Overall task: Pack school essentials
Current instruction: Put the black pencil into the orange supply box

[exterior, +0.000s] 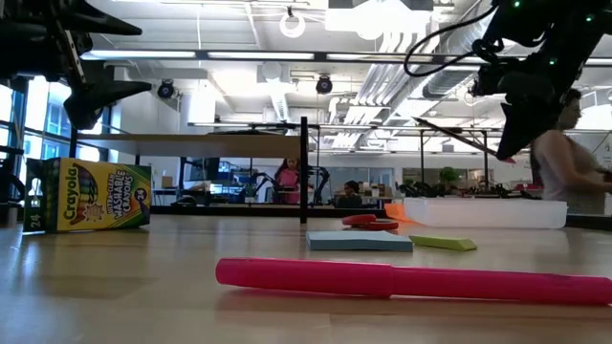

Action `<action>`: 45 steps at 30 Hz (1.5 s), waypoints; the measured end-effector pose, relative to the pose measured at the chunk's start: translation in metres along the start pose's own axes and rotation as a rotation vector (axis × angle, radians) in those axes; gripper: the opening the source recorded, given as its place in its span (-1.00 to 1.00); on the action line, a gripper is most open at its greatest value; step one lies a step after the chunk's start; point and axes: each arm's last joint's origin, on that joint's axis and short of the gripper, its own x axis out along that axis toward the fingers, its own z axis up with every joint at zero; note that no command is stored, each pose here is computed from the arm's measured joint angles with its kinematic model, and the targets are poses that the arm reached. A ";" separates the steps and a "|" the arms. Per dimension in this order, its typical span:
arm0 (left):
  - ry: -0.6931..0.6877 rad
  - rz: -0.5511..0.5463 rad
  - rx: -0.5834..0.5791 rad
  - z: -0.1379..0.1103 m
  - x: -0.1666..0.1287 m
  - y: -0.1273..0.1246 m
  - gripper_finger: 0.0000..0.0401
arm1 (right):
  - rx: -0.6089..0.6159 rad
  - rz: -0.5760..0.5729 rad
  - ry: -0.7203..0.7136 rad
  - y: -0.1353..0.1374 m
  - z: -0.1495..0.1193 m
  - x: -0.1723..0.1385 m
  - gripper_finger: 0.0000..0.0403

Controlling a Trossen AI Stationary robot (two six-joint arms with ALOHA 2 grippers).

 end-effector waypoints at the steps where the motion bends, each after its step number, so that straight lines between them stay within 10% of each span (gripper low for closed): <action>1: -0.006 0.007 -0.005 0.000 0.000 0.000 0.64 | 0.015 0.002 0.004 -0.002 0.001 0.000 -0.93; 21: -0.106 0.082 -0.045 0.005 0.000 0.001 0.64 | 0.000 0.022 -0.088 -0.017 0.064 -0.039 -0.93; 45: -0.108 0.088 -0.035 0.005 0.000 0.001 0.64 | -0.273 0.032 0.594 -0.041 0.055 0.030 -0.93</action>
